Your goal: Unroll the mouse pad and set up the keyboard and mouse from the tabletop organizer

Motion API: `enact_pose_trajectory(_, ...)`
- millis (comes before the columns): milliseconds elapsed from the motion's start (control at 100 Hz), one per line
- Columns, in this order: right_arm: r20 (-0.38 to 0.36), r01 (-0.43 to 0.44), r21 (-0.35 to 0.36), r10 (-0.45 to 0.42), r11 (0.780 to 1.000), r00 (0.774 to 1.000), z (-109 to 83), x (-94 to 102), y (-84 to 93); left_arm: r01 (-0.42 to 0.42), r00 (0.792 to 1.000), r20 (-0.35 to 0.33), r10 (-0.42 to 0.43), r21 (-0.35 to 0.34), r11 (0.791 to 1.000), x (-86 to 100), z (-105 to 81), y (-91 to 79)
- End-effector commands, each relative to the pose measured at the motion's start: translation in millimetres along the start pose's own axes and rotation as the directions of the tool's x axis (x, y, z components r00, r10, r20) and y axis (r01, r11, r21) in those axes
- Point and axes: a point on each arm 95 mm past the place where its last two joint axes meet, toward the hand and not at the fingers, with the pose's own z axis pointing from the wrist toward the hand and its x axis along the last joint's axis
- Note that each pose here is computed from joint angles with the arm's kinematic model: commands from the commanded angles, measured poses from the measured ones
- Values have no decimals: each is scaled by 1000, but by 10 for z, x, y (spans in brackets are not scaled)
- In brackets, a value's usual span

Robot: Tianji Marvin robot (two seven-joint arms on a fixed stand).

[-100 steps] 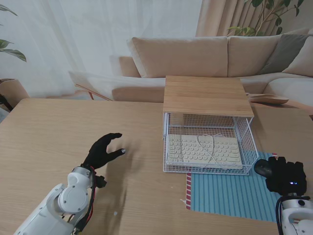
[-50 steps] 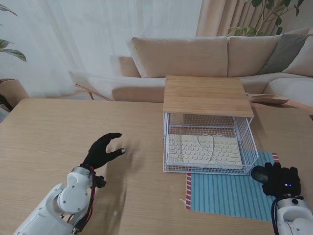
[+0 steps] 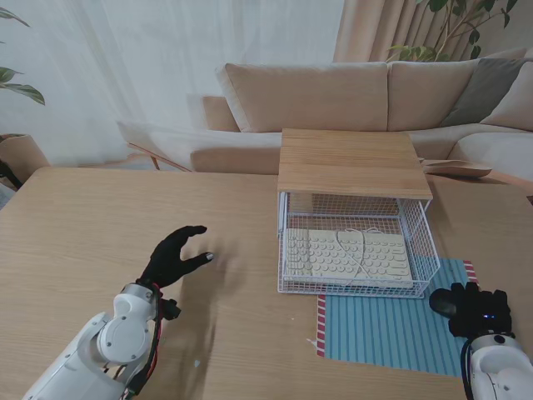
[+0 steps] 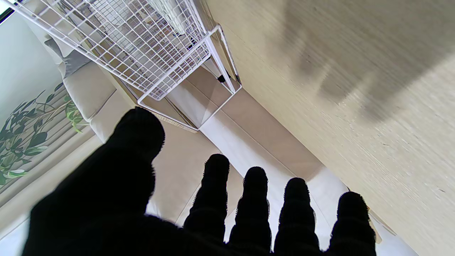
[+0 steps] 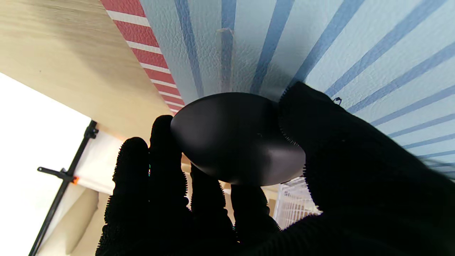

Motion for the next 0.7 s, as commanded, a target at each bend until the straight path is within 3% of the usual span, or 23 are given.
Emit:
enact_pose_trajectory(0,-4,-6,8,6,1000,1000,-27,34,-14,4,1000,-2,-4,-12,1000,26,-9,17)
enact_pose_trajectory(290,-2,1,57,-1,998,1000,-70,56,21,3,1000,-2,-3,-14,1000,28,-9,22)
enact_pose_trajectory(690,-14,17,9,-16,1000,1000,-139,26,126,4,1000,-3,-4,-15,1000,33,-7,25)
